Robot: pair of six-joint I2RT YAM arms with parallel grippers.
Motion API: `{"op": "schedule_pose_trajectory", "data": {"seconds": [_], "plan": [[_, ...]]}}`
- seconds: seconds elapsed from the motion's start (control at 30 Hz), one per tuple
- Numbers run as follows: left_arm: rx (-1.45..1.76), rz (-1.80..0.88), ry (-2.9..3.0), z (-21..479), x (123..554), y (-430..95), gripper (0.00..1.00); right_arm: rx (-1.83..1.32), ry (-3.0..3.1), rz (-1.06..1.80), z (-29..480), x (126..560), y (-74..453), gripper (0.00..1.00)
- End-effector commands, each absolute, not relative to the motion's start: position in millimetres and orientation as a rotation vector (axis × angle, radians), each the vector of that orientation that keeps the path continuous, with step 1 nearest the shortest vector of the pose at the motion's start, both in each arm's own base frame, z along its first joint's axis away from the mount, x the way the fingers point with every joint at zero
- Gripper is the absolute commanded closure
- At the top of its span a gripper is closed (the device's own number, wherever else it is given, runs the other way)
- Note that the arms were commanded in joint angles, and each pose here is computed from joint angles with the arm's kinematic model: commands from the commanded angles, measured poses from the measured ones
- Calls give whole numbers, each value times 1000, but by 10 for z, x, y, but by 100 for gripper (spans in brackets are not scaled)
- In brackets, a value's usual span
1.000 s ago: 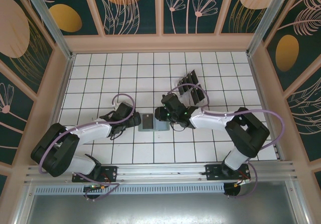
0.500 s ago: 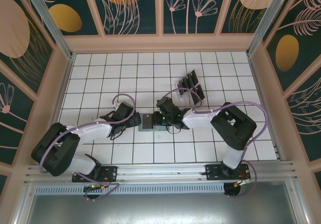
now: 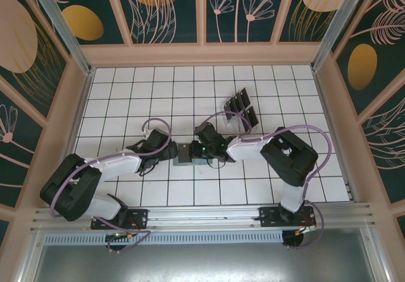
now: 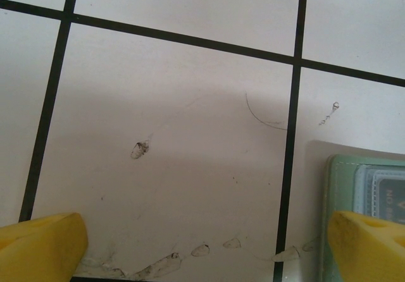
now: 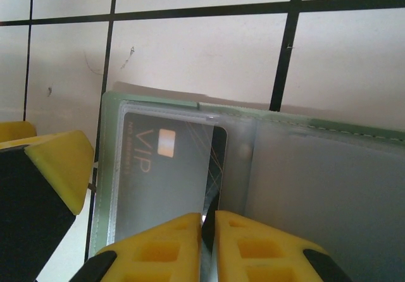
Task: Put the credit cards into the card holder
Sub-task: Touch the credit card at the card slot.
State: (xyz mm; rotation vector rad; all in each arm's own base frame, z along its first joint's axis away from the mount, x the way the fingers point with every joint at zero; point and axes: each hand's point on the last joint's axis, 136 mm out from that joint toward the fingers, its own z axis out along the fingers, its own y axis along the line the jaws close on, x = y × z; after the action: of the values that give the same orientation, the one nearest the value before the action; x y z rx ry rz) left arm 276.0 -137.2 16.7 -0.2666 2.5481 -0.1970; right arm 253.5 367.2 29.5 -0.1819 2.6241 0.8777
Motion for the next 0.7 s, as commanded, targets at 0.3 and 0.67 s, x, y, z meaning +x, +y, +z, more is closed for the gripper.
{"op": "schedule_pose_trajectory", "data": {"seconds": [0.3, 0.67], "plan": [[-252, -224, 2529, 254, 2816, -1411, 1, -244, 2498, 866, 902, 2617, 3651, 74], [-249, -341, 2481, 581, 2854, -1549, 1, -344, 2509, 580, 943, 2828, 3195, 63]]}}
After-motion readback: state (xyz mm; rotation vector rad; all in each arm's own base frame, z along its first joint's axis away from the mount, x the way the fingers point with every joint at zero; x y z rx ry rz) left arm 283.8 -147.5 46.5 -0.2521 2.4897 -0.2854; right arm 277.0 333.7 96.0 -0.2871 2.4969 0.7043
